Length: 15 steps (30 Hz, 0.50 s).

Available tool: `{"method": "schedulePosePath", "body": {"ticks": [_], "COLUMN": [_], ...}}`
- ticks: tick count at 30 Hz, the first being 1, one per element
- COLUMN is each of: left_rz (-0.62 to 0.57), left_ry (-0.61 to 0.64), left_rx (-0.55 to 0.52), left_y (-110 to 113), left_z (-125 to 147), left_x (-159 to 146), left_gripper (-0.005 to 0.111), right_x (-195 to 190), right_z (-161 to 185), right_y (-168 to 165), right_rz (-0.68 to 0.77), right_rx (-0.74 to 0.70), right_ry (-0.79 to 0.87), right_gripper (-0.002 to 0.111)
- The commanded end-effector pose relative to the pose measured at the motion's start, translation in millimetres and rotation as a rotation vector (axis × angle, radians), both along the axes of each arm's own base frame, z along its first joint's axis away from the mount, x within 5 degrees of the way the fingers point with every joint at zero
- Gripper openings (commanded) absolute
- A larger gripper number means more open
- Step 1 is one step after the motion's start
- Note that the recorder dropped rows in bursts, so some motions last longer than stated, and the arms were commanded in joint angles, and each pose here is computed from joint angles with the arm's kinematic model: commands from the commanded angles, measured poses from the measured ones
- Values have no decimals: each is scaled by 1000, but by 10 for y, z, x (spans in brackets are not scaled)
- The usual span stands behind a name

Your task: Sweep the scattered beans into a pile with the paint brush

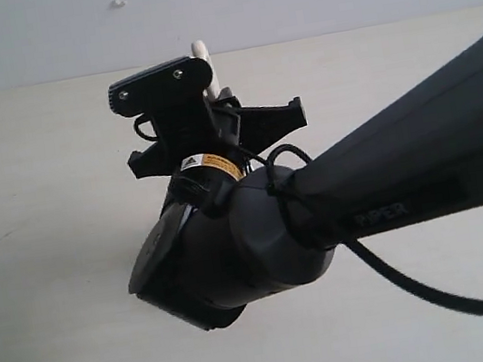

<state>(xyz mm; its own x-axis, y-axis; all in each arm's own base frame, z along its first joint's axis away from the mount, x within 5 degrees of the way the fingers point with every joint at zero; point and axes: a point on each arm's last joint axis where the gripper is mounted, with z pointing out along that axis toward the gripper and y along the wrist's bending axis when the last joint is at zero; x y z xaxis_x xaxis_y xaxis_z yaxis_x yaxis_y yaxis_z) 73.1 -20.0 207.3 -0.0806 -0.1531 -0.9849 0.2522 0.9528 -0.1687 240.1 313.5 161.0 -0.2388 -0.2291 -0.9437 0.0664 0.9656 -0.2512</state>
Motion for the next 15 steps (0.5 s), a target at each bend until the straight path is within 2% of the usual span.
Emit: {"method": "schedulePosePath", "body": {"ticks": [1,6,11,15], "left_rz": [-5,-5,-5,-5], "left_ry": [-1,-1,-1,-1], "left_rx": [-11,-11,-11,-11], "left_y": [-3,-3,-3,-3], "left_z": [5,5,5,5], "left_x": [-6,-6,-6,-6], "left_gripper": [0,0,0,0], "right_x": [-296,-398,-475,-395], "right_z": [228,316,348,326], "right_y": [96,-167,-518,-818], "right_rz": [179,191,234,287], "right_rx": [-314,-389,-404,-408], "right_ry": [-51,-27,91,202], "right_gripper": [0,0,0,0]}}
